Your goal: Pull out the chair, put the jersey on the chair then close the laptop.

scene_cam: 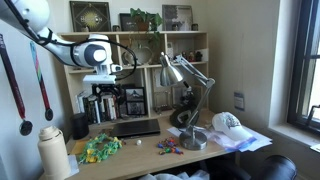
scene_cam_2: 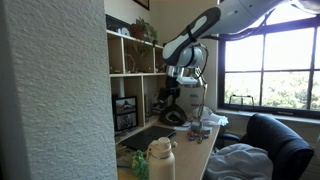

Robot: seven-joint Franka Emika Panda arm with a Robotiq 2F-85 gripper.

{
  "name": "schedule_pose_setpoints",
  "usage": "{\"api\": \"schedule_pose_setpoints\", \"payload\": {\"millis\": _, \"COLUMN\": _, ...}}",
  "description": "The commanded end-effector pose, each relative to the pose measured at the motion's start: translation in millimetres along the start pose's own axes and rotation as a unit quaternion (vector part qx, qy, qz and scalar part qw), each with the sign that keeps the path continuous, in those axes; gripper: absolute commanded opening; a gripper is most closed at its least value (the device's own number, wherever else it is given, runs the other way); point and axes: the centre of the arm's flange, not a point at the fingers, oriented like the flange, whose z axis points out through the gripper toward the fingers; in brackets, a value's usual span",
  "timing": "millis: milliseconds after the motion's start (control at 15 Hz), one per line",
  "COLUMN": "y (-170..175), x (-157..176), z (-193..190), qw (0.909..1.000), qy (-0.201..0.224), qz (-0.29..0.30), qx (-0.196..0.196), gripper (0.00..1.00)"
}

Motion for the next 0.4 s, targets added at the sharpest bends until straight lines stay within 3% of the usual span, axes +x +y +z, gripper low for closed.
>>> {"api": "schedule_pose_setpoints", "payload": {"millis": 0, "y": -0.2, "x": -3.8, "z": -5.7, "qw": 1.0000, "qy": 0.003, "qz": 0.000, "qx": -0.002, "gripper": 1.00}}
{"api": "schedule_pose_setpoints", "payload": {"millis": 333, "y": -0.5, "x": -2.9, "z": 4.1, "qw": 1.0000, "qy": -0.004, "qz": -0.001, "qx": 0.002, "gripper": 1.00}}
